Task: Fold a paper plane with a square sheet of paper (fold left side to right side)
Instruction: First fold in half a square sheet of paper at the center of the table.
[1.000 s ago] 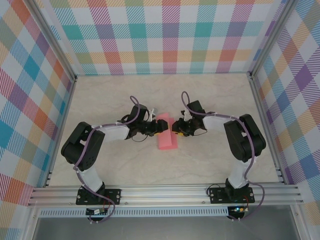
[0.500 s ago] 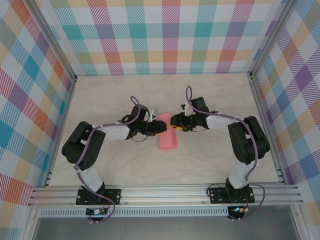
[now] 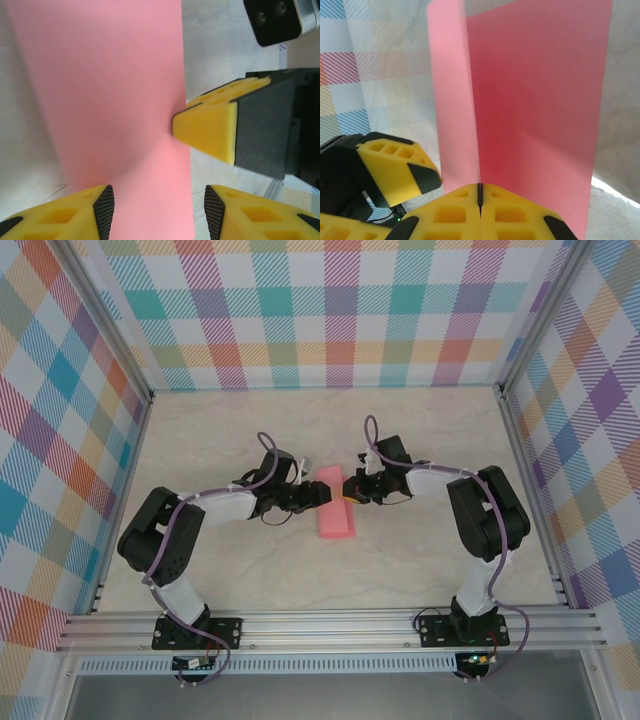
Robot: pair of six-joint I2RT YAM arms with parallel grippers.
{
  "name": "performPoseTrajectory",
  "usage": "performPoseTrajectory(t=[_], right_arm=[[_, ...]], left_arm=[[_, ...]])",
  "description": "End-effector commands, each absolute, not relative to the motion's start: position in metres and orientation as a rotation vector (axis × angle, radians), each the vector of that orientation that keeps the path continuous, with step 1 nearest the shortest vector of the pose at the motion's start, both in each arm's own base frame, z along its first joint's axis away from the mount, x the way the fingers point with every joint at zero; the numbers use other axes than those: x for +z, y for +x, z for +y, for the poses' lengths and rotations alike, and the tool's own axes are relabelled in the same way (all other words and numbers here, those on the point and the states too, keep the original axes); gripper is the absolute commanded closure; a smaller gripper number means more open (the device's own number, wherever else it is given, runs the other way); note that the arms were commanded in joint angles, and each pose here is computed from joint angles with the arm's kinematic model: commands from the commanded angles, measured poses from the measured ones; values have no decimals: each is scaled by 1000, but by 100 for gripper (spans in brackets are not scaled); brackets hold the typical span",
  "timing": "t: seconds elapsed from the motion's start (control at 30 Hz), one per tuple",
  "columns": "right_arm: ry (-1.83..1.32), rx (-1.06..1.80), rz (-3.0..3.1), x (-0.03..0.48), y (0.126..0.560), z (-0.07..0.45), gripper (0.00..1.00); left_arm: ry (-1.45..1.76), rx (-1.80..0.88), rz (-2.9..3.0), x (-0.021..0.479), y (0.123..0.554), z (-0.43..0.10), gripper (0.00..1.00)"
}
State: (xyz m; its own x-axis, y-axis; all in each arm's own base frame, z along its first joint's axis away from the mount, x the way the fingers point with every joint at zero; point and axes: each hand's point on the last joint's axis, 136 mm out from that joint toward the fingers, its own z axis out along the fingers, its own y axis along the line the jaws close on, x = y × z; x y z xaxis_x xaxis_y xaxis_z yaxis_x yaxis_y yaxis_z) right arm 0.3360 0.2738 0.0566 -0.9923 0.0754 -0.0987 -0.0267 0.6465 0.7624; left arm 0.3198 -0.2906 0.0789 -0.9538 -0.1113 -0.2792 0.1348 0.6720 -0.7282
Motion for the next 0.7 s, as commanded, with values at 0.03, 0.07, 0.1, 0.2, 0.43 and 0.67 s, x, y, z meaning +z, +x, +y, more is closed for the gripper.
performPoseTrajectory(t=[0.03, 0.07, 0.1, 0.2, 0.43, 0.67], right_arm=[[12, 1124, 2786, 47, 344, 267, 96], [8, 1103, 2798, 45, 345, 266, 96], [7, 1092, 2808, 43, 346, 265, 96], [10, 1071, 2837, 38, 346, 264, 95], [56, 1002, 2866, 28, 343, 256, 94], [87, 1018, 2875, 23, 339, 255, 93]], left_arm=[[-18, -924, 2656, 78, 318, -268, 44], [-19, -921, 2663, 77, 318, -268, 43], [-19, -927, 2667, 74, 318, -269, 43], [-38, -946, 2681, 68, 322, -274, 42], [-49, -964, 2689, 62, 336, -288, 39], [-64, -934, 2720, 48, 346, -293, 41]])
